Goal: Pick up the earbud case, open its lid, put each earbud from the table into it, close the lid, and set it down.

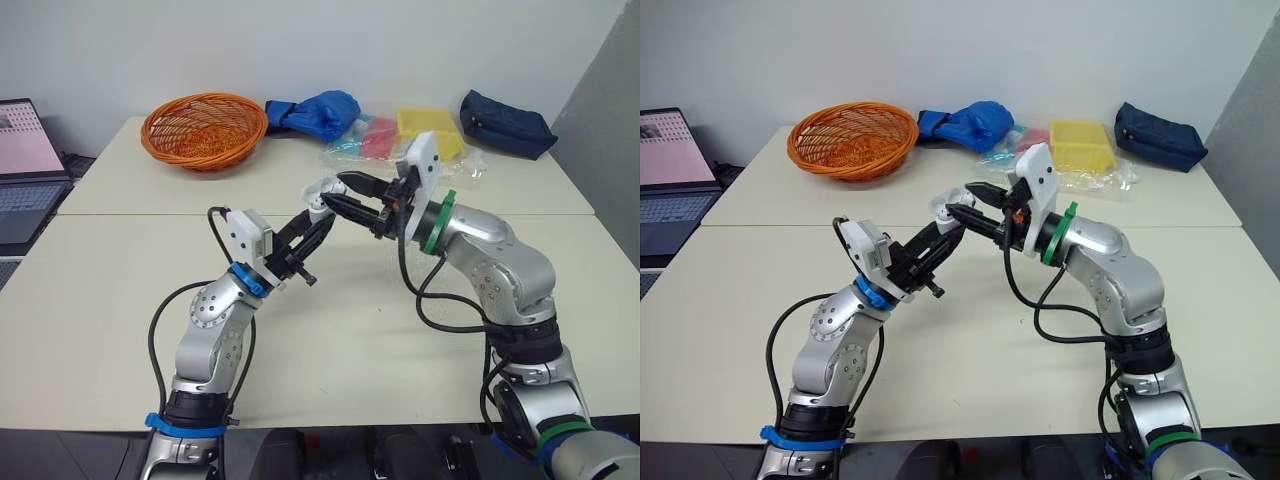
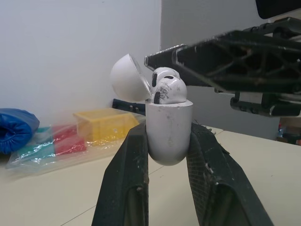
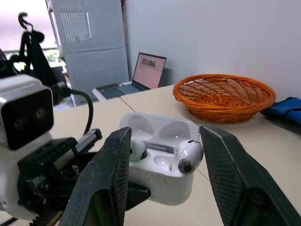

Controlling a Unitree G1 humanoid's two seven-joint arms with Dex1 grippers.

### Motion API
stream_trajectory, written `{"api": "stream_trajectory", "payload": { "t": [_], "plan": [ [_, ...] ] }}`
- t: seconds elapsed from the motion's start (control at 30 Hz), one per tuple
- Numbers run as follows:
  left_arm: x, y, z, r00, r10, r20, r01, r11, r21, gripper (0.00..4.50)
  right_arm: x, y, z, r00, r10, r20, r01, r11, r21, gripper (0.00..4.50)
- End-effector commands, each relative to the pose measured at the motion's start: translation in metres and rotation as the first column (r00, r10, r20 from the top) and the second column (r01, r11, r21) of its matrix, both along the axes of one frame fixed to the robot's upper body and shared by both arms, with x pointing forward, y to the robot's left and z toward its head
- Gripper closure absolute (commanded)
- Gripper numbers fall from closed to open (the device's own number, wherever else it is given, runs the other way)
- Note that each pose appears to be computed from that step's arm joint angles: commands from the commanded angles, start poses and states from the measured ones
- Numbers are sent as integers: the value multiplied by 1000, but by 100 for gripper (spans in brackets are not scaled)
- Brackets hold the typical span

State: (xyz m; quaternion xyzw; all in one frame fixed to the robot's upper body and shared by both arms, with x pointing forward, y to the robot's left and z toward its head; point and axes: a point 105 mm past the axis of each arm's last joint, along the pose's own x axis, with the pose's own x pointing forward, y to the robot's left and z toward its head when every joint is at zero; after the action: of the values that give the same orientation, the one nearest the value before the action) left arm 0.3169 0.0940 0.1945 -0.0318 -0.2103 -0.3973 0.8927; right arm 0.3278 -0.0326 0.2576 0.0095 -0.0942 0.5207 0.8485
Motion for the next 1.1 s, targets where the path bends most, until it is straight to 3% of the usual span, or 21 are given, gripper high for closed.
{"api": "stream_trajectory", "payload": {
  "t": [0.03,0.27,0.43,0.53,0.7,1.1],
  "plan": [
    [-7,-2,15,998,-8,70,9,1000,-14,377,-10,-20,26,997,77,-7,-76,991,110,208],
    [-7,-1,12,998,-8,65,9,1000,-12,377,-10,-29,24,996,81,-43,-78,995,68,208],
    [-6,-1,13,998,-12,68,12,1000,-7,377,7,-37,16,998,-30,-58,33,998,57,208],
    [-6,-1,13,998,-12,68,12,1000,-7,377,17,-41,11,995,-86,-49,87,996,30,265],
    [-6,-2,13,998,-17,68,17,1000,-6,377,17,-30,4,997,-79,1,79,996,-27,443],
    [-7,-2,12,998,-12,64,13,1000,-5,377,0,-10,-1,1000,13,13,-12,997,-81,448]
  ]
}}
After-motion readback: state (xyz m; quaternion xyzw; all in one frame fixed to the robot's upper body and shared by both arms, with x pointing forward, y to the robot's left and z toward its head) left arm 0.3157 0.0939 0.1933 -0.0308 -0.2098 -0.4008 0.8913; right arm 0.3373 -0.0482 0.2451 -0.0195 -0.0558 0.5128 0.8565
